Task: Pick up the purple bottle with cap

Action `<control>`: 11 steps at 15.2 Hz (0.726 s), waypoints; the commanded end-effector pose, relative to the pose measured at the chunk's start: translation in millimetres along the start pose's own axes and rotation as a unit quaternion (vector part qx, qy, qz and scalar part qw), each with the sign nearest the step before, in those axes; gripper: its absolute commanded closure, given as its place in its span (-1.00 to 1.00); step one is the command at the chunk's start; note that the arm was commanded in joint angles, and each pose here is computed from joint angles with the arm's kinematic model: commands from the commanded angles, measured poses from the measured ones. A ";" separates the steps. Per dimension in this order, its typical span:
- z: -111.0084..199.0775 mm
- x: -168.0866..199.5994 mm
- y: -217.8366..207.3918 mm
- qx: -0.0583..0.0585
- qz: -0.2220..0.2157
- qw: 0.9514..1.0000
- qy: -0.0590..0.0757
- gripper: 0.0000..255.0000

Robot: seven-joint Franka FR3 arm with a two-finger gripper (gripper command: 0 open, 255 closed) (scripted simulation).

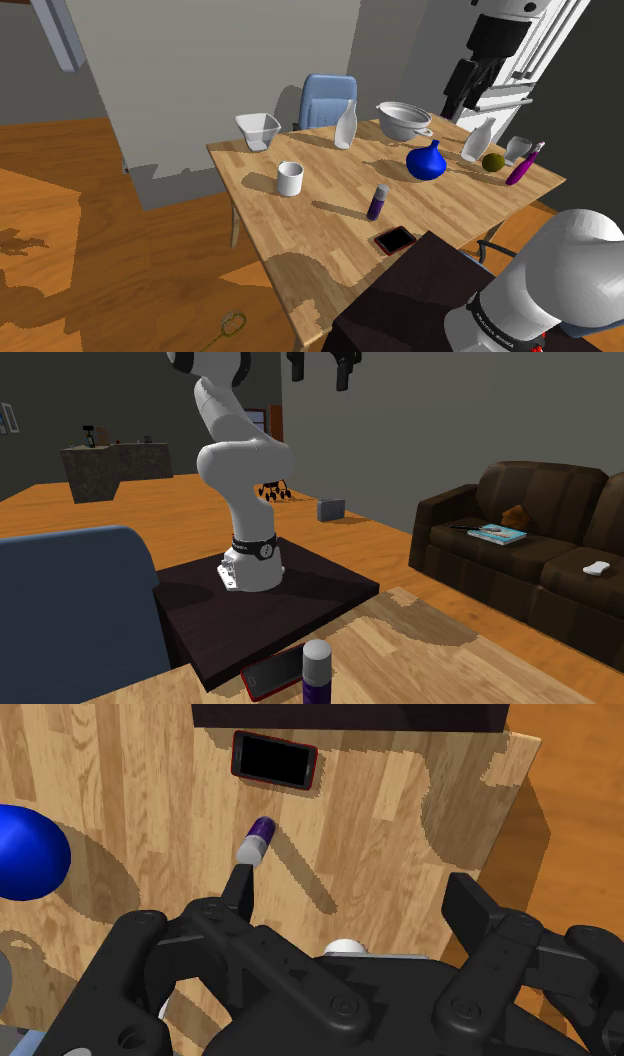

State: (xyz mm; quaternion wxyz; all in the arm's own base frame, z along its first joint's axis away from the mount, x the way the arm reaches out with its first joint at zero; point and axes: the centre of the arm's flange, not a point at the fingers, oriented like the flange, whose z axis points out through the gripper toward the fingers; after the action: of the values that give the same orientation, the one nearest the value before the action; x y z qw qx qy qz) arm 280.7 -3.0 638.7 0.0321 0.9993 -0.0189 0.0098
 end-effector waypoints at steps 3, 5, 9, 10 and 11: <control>23.3 11.5 6.4 0.002 0.014 1.000 -0.002 -1.00; 46.7 22.8 13.0 0.005 0.028 1.000 -0.003 -1.00; 93.6 44.6 26.9 0.009 0.055 0.998 -0.007 -1.00; 105.4 49.9 30.4 0.010 0.062 0.998 -0.007 -1.00; 117.2 55.1 34.1 0.012 0.069 0.997 -0.008 -1.00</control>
State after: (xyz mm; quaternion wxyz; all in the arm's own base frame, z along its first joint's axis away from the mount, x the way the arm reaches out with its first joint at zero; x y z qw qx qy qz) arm 332.4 -42.8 536.4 0.0210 0.9965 -0.0808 0.0037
